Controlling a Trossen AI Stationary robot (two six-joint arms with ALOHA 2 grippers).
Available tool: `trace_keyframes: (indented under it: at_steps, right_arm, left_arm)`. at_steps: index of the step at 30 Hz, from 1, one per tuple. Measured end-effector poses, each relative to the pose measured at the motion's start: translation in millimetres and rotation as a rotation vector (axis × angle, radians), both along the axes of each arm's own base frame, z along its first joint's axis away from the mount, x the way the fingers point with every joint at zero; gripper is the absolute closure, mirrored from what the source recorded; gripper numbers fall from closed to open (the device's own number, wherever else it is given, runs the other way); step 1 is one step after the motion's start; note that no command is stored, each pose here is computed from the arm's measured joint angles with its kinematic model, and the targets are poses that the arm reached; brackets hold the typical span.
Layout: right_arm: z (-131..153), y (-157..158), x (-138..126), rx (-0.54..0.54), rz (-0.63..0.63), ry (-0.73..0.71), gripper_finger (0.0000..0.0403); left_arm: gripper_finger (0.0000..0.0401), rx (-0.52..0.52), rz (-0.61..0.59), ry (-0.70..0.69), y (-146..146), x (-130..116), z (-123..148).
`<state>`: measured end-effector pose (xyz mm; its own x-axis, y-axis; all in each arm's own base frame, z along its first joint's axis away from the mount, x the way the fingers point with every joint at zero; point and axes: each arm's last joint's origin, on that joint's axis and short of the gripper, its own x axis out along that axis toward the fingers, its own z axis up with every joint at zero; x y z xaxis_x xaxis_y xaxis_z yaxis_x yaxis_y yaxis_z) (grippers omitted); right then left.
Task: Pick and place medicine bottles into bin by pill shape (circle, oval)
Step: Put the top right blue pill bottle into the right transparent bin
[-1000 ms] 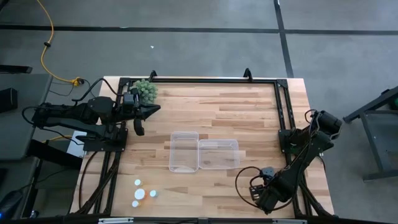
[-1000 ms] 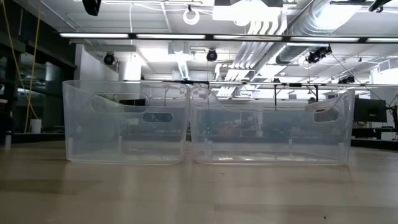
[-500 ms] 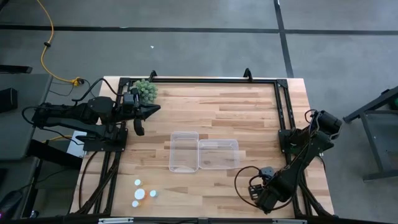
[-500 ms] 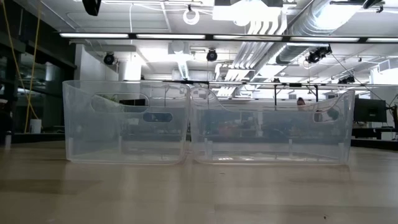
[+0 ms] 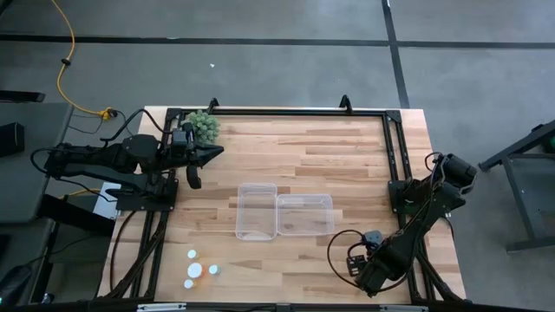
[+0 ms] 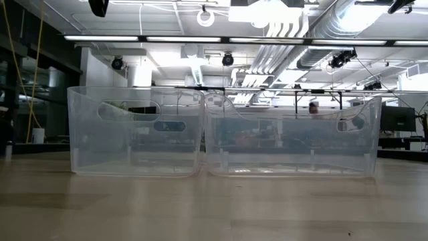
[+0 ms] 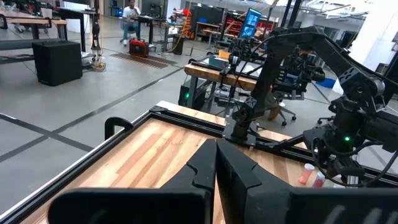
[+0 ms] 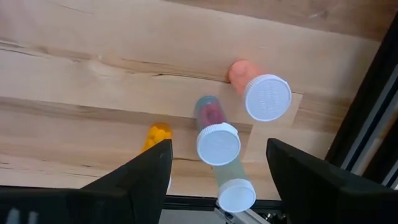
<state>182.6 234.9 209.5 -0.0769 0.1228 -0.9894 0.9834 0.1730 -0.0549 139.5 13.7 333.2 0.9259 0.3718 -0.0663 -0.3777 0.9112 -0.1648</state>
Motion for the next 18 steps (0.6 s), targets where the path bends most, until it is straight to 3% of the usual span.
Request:
trace_keyframes:
  at_steps: [18]
  right_arm:
    - [0.2, 1.6, 0.3, 0.024, -0.012, 0.010, 0.0148]
  left_arm:
    - [0.0400, 0.000, 0.000, 0.000, 0.0, 0.0, 0.0]
